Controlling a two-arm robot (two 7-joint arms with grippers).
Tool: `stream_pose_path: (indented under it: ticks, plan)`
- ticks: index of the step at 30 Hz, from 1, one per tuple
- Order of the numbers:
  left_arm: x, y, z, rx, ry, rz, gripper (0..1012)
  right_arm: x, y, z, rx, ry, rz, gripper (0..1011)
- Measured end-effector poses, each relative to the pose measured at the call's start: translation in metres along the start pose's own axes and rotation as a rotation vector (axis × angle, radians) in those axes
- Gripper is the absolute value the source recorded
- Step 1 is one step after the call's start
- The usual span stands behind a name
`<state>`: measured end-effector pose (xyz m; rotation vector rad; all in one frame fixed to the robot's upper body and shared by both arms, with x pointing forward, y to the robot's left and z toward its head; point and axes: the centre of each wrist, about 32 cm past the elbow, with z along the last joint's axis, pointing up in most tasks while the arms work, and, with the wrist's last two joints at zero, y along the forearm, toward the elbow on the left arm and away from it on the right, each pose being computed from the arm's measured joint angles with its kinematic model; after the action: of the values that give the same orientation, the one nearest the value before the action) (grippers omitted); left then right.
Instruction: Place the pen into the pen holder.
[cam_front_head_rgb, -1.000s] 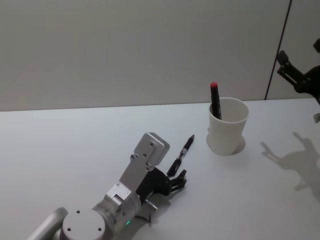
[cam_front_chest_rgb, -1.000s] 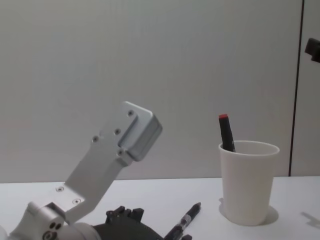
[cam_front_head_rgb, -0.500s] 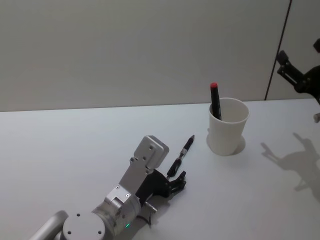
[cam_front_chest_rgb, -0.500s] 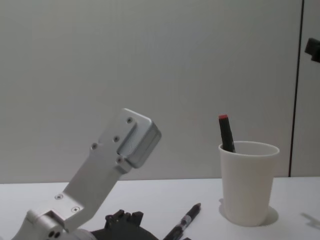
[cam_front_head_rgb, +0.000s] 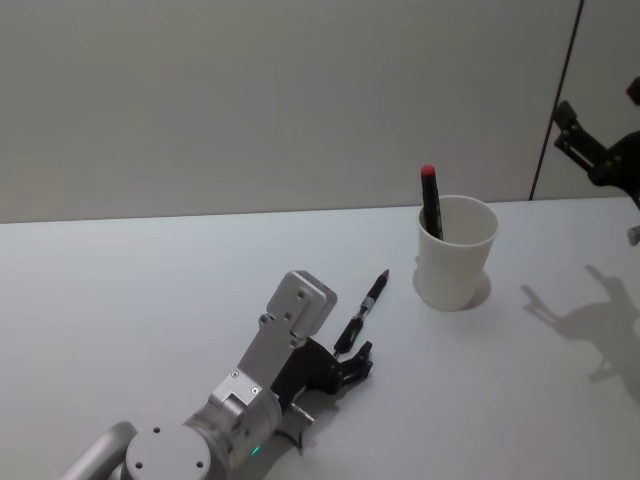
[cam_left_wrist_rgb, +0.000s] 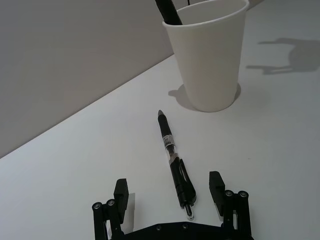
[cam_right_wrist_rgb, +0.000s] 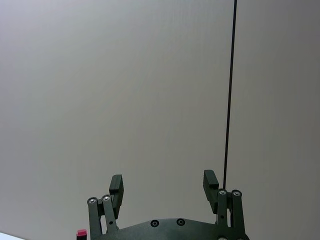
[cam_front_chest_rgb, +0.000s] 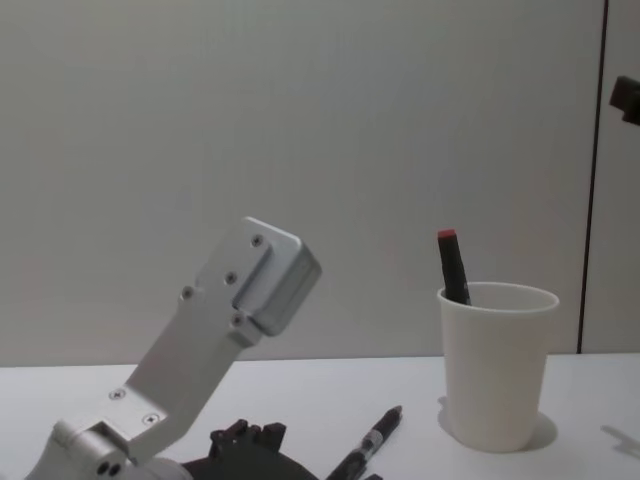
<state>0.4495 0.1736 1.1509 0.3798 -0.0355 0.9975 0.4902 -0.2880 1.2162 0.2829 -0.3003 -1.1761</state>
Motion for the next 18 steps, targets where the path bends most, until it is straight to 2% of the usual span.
stream_pose_path:
  ticks: [4,11,18]
  plan:
    - [0.0004,-0.0006,0.0031,-0.008,0.012,0.005,1001,0.000,0.000,0.000,0.000,0.000,0.000,1002]
    - [0.0025,-0.0023,0.0144,-0.041,0.046,0.016,1001,0.000,0.000,0.000,0.000,0.000,0.000,1002]
    - [0.0044,-0.0036,0.0229,-0.053,0.061,0.019,1001,0.000,0.000,0.000,0.000,0.000,0.000,1002]
